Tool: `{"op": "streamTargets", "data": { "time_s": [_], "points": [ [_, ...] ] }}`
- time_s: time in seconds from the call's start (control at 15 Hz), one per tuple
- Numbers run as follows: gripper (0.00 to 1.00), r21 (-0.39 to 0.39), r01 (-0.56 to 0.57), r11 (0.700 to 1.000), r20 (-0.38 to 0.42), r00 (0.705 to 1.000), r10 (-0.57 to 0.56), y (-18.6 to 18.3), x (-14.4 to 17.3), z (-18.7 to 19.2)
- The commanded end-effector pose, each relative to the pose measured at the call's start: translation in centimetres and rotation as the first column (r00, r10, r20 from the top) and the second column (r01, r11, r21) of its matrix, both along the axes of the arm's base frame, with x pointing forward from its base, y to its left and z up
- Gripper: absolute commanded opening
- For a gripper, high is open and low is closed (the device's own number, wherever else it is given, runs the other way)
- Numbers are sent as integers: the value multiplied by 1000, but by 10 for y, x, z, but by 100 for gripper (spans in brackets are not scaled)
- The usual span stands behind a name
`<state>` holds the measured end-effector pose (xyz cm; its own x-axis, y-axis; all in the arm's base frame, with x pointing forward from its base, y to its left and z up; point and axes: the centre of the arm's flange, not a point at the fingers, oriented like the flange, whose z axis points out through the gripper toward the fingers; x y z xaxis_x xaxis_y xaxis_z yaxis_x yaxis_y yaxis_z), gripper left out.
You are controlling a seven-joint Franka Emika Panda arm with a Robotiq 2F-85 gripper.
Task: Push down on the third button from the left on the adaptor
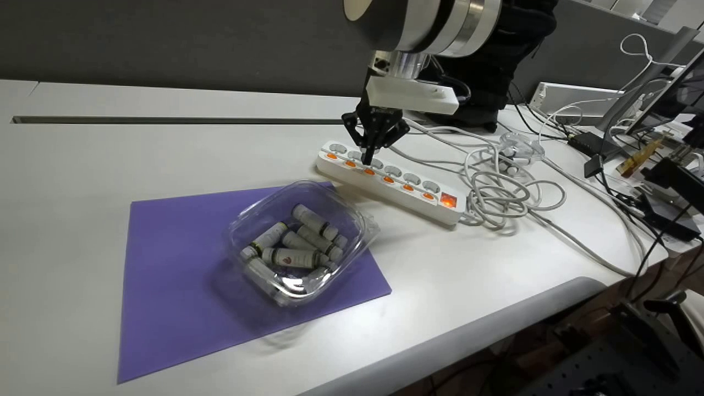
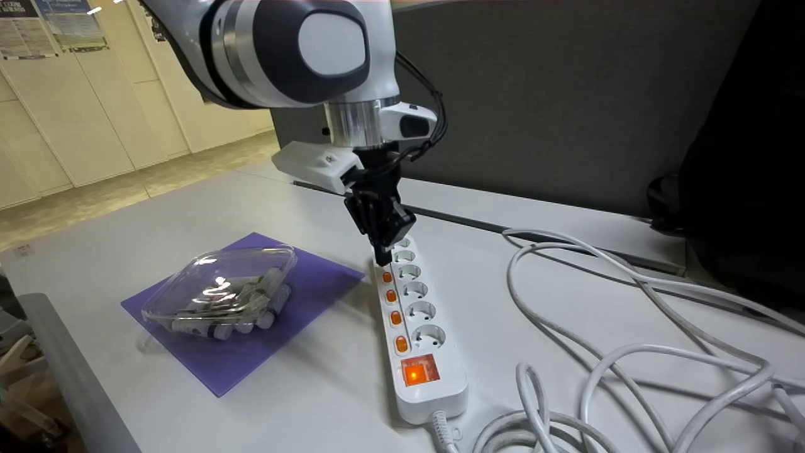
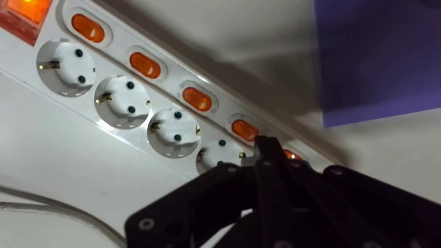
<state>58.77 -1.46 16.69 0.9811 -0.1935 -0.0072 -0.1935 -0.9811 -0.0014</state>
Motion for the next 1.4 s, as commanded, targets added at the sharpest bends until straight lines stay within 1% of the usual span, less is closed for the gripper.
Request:
{"op": "streamTargets", "data": {
  "time_s": [0.0,0.4,0.87,1.33],
  "points": [
    [0,-1,19,1000,-13,1000,-19,-6,4,3],
    [0,-30,15,999,-24,1000,-15,-5,5,-6],
    [0,-68,-37,997,-40,999,34,18,0,-17],
    [0,-37,-26,999,-63,998,23,14,0,-23]
  ]
}}
